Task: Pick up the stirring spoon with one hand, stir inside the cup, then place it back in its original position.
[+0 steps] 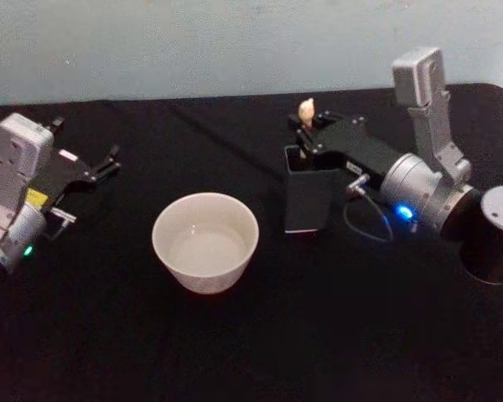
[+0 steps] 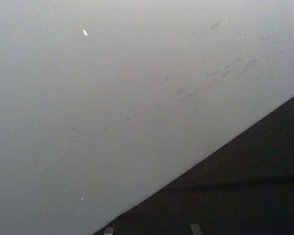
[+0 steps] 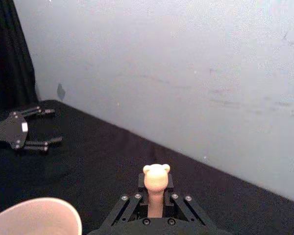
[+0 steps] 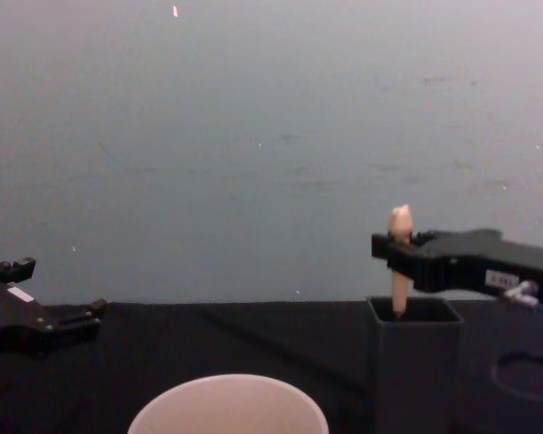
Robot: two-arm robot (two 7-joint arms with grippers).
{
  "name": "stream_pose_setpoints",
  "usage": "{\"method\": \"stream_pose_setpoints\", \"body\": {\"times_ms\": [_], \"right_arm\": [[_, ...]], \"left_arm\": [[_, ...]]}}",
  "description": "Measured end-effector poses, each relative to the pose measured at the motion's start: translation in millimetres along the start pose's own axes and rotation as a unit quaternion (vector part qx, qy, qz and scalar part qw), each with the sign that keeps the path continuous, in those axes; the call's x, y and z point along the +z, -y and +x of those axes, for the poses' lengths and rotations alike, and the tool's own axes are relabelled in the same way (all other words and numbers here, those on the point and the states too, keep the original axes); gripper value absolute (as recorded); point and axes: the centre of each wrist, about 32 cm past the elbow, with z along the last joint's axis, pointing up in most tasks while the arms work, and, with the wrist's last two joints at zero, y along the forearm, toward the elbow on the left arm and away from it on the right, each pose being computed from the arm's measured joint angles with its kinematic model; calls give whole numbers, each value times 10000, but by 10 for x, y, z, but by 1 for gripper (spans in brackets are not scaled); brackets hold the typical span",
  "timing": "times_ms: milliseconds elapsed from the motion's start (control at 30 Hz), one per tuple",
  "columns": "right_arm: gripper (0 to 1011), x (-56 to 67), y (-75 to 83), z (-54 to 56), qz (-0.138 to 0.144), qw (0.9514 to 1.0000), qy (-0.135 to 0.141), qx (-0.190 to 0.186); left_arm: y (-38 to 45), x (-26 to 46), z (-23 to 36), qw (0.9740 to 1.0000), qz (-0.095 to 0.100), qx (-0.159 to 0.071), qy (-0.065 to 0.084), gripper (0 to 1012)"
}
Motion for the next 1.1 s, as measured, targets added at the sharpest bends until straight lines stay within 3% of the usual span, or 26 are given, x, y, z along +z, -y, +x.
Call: {"method": "stream_pose_setpoints", "body": {"times_ms": [1100], "right_arm": [[159,443,208,-60,868,9962,118,-31]], "left_arm": [[0,0,0,10000,0,0,0,1001]]}}
